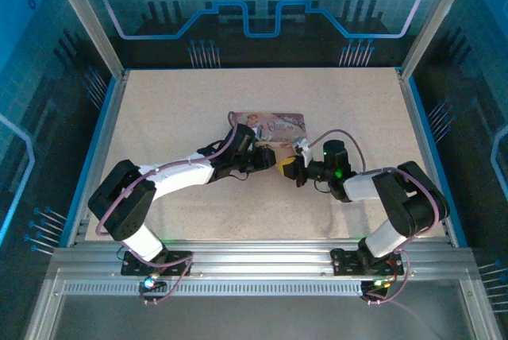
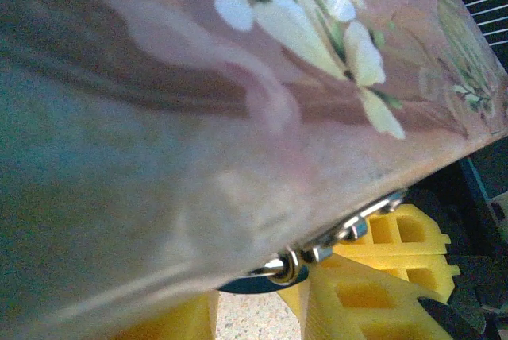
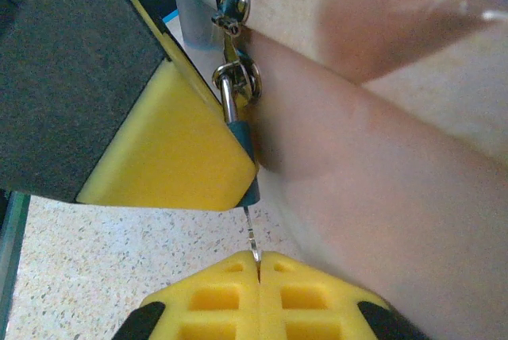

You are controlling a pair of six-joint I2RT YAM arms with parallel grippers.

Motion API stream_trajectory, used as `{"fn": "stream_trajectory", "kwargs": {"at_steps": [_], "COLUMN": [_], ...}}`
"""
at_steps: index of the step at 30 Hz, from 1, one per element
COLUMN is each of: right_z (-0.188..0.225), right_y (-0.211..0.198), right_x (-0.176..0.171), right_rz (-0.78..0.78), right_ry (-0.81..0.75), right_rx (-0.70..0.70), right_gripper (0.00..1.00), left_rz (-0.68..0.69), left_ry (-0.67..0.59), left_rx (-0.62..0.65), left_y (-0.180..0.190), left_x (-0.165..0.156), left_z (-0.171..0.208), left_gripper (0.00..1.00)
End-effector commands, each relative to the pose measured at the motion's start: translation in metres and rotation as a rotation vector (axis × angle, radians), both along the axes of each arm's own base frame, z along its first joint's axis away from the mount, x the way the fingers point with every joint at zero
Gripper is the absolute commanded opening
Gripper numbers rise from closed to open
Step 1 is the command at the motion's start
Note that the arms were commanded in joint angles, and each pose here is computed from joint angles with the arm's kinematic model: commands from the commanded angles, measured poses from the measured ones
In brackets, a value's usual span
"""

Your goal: Unlock the padlock with the key

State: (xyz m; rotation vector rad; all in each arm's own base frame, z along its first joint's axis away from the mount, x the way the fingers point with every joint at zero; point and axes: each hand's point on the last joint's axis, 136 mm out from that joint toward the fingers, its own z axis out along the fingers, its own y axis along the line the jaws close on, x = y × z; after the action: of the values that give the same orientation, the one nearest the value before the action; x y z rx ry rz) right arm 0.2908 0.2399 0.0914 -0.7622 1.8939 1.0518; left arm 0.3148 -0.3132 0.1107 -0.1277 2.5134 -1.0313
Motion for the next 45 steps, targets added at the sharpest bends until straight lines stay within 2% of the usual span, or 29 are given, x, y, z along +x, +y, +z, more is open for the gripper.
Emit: {"fn": "stream_trajectory", "kwargs": {"at_steps": [1,24,33,45], "right_z": [0.018,0.073,0.023,-0.019], "right_y": [0.006,0.029,0.016,0.004], "right_x": [0.017,0.055,0.036,0.012], "right_rz": [-0.017,0.004,-0.035,-0.092], "right_ry": [-0.064,-0.161,-0.021,0.125], "right_rx": [0.036,0.135,0.055,-0.009], "right_gripper": [0.00,0.00,0.00,0.00], "left_rz": [-0.034,-0.044,-0.029,-0.019], "left_ry": [-0.049,-0.034,-0.015,0.039], "left_rx": [-0.079,-0.078,-0.077,-0.096], "left_y": [-0.014,-0.016,-0.013,-0.019], "left_x": [0.006,0.004,0.007,0.006], "left_z": [0.024,0.018,0.005,-0.026], "left_gripper": [0.30,0.30,0.30,0.32]}}
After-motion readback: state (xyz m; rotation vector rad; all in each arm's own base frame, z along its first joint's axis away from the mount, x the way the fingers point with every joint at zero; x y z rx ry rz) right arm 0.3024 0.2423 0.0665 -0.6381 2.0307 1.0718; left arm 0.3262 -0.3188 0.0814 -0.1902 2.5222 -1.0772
